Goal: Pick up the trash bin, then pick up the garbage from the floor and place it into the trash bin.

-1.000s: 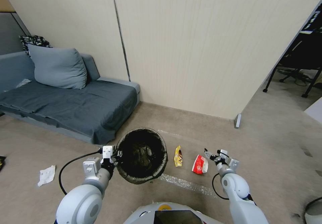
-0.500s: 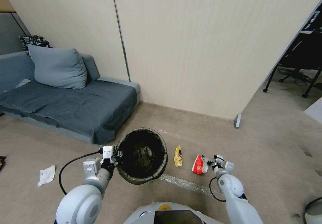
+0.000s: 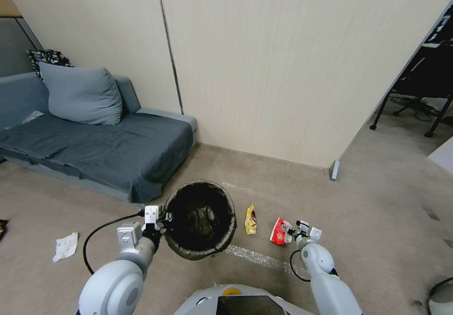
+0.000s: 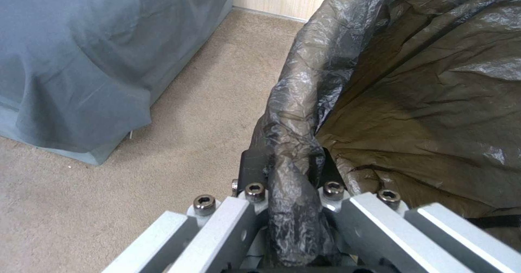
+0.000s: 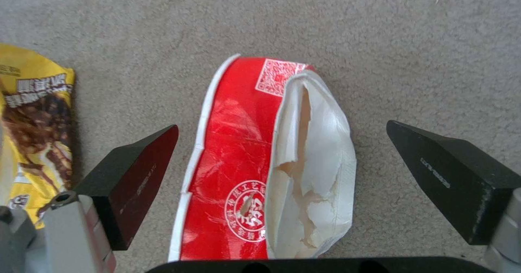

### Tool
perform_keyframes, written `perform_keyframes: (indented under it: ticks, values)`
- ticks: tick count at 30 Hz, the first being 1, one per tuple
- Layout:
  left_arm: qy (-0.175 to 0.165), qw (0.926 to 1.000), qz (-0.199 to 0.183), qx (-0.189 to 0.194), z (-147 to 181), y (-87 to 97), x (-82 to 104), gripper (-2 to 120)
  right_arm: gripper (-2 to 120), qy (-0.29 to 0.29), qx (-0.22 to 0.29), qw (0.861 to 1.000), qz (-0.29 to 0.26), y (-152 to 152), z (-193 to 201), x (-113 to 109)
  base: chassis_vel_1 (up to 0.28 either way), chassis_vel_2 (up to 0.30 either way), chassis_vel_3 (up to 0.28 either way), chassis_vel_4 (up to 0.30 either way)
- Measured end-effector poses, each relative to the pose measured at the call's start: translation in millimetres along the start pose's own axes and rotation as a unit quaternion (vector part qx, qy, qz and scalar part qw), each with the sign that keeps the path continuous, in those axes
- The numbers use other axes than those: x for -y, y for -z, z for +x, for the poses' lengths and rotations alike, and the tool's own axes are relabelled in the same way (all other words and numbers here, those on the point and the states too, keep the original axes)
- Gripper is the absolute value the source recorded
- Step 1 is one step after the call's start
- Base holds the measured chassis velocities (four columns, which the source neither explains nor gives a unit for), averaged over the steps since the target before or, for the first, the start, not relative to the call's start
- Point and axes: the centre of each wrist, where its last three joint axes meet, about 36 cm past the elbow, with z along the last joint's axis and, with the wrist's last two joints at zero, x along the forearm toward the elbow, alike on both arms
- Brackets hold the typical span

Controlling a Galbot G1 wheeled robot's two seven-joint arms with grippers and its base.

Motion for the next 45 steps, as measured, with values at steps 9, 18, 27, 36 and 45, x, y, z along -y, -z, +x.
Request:
perform_keyframes:
  ticks: [9,18,27,36,45]
  values:
    - [-0.001,1.0000,-0.001,0.001,0,0.7,-0.4,1,100,-0.005,-0.010,1.000,-0.004,-5,-9,1,0.000,0.000,0.000,0.000]
    - [-0.002,1.0000,-0.001,0.000,0,0.3,-0.4,1,100,-0.009,-0.014,1.000,-0.005,-7,-15,1,0.000,0.000,0.000,0.000]
    - [-0.002,1.0000,0.001,-0.003,0,-1.0,-0.2,1,98,-0.010,-0.017,1.000,-0.004,-10,-19,0,0.000,0.000,0.000,0.000]
    - [-0.001,1.0000,0.001,-0.004,1,-1.6,0.1,1,96,-0.012,-0.018,1.000,-0.005,-11,-25,-1,0.000,0.000,0.000,0.000]
    - [-0.001,1.0000,0.000,-0.005,1,-2.0,0.5,1,88,-0.015,-0.019,1.000,-0.004,-15,-29,2,0.000,0.000,0.000,0.000]
